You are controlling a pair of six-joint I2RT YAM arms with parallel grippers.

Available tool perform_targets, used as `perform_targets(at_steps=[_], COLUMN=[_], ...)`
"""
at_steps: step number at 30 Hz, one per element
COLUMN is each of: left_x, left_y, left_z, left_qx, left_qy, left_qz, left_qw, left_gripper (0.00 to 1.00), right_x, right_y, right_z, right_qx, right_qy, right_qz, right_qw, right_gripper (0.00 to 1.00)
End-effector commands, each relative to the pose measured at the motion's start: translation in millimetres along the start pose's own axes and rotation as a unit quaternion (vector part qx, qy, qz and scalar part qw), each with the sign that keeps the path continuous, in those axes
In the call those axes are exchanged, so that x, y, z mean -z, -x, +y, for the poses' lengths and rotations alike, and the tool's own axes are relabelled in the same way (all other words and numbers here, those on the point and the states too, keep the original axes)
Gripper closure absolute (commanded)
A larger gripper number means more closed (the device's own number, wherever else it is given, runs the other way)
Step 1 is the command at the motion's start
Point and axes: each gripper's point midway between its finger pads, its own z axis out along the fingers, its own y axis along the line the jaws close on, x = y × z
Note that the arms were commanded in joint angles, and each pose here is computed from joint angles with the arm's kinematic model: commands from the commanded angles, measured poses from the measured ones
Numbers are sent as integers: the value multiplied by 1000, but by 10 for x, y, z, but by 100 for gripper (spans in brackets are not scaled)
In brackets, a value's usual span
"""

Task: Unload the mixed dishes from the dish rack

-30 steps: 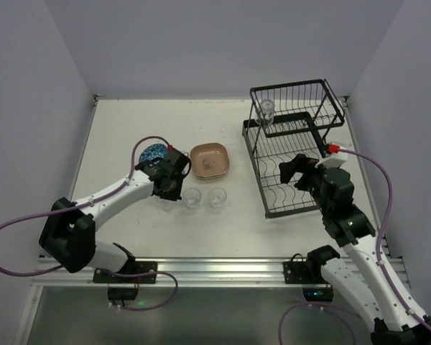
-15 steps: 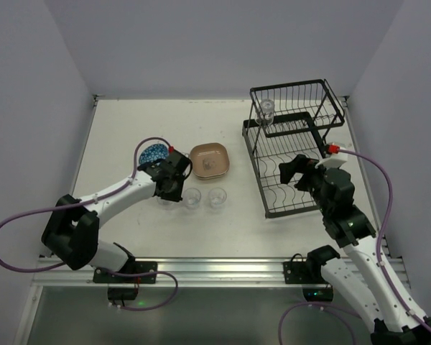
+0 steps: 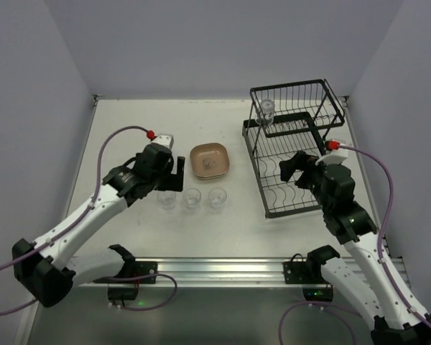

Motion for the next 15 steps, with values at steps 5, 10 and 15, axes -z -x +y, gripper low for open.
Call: perform_targets(at_steps=[5, 10, 15], left_x=[853, 960, 1082], left_y=[618, 495, 454], left_z=[496, 713, 740], left_qx=[39, 55, 82], left_qy=[53, 65, 37], left_qz=[-204, -267, -308], left_qw=[977, 960, 947], left_gripper=[0, 0, 0], right_x=[163, -154, -735], right_y=[1078, 1359, 1527], right_z=[216, 349, 463], right_qx=[9, 65, 143], right_qy=[-28, -11, 17], right_qz=[-89, -17, 39], right_qw=[996, 998, 989], right_gripper=[1, 4, 5])
